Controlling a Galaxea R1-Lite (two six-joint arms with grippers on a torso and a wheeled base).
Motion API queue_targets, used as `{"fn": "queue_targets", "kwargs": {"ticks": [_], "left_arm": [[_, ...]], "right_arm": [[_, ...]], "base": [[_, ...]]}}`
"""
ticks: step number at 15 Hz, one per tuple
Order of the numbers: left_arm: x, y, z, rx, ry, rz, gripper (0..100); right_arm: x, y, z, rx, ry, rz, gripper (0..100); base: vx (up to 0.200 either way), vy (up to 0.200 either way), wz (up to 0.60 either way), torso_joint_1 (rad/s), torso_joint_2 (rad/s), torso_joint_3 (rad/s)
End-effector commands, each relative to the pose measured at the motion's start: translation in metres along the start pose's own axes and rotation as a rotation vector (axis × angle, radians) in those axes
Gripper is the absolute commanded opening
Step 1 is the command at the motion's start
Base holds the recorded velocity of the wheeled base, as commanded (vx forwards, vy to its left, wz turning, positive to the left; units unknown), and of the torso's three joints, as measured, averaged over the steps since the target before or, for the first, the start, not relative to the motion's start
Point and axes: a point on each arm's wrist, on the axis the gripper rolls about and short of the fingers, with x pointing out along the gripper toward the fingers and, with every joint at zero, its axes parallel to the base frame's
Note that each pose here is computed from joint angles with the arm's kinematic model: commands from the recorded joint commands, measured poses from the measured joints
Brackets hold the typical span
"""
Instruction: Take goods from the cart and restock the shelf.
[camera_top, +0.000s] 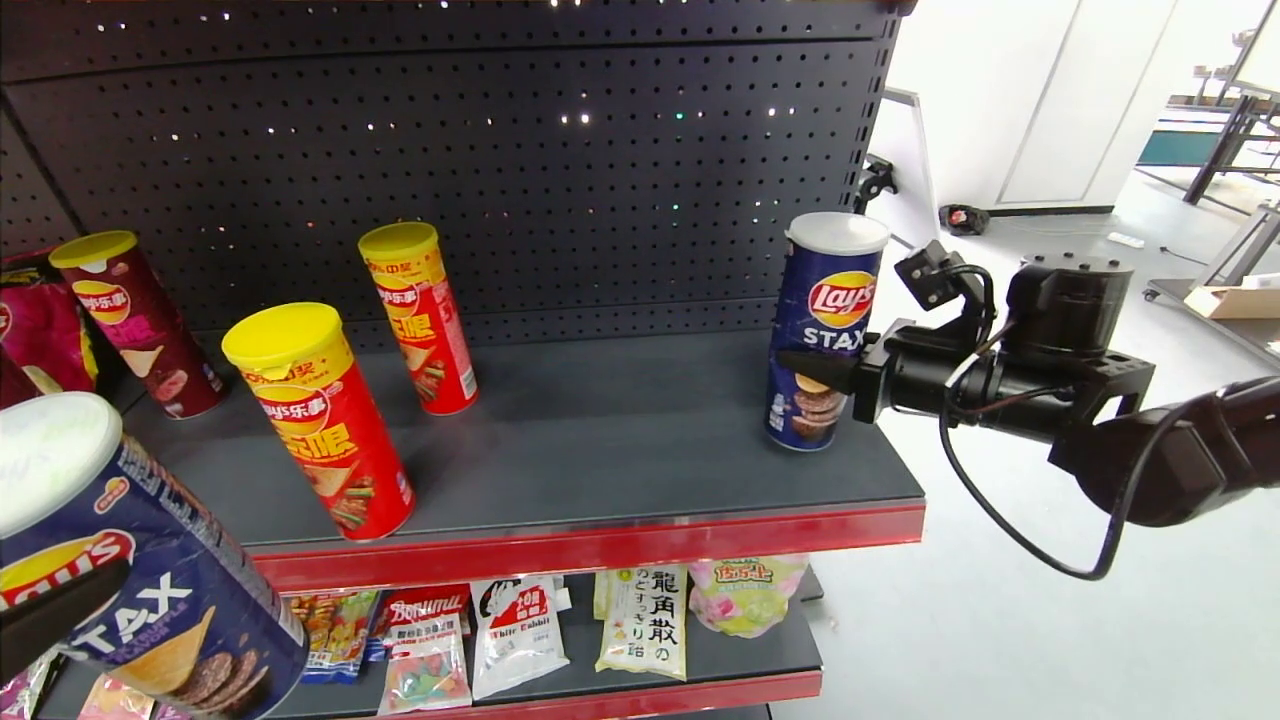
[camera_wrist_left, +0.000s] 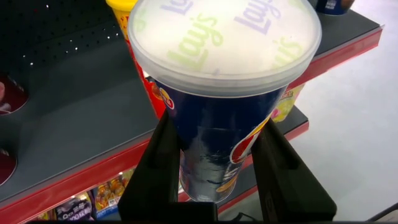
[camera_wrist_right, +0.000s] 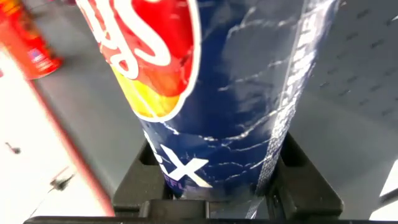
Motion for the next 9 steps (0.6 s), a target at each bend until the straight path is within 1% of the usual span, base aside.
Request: {"fn": "queue_targets", "kwargs": {"ticks": [1,2,4,6,8,9], "left_arm": [[0.001,0.000,0.001,-0.001,0.002,0.002,0],[0.001,0.001,0.001,-0.001,0.004,0.002,0],[0.001,0.001,0.001,-0.001,0.004,0.003,0],[0.001,0.001,0.004,0.002,-0.003,0.004,0],[0.002,0.001,0.004,0.000,0.000,0.004,0],[0.002,0.001,0.004,0.000,0.000,0.004,0]], "right_arm": [[-0.004,0.009,-0.003,-0.005,-0.004,0.004,0],[-0.002,0.010,-0.009,-0.002,0.001,0.008,0],[-0.001,0.010,-0.010,-0.003,0.004,-0.004,0],[-0.004,0.013,-0.015,0.008,0.025,-0.033,0],[-0.005,0.018,-0.022,0.014,0.044,-0.025,0],[-0.005,0.018,-0.025,0.002,0.036,-0.026,0]], "base": [[0.000,0.000,0.00,0.000,0.00,0.000],[0.000,0.000,0.00,0.000,0.00,0.000],[0.000,0.000,0.00,0.000,0.00,0.000],[0.000,0.000,0.00,0.000,0.00,0.000],[0.000,0.000,0.00,0.000,0.00,0.000],[0.000,0.000,0.00,0.000,0.00,0.000]]}}
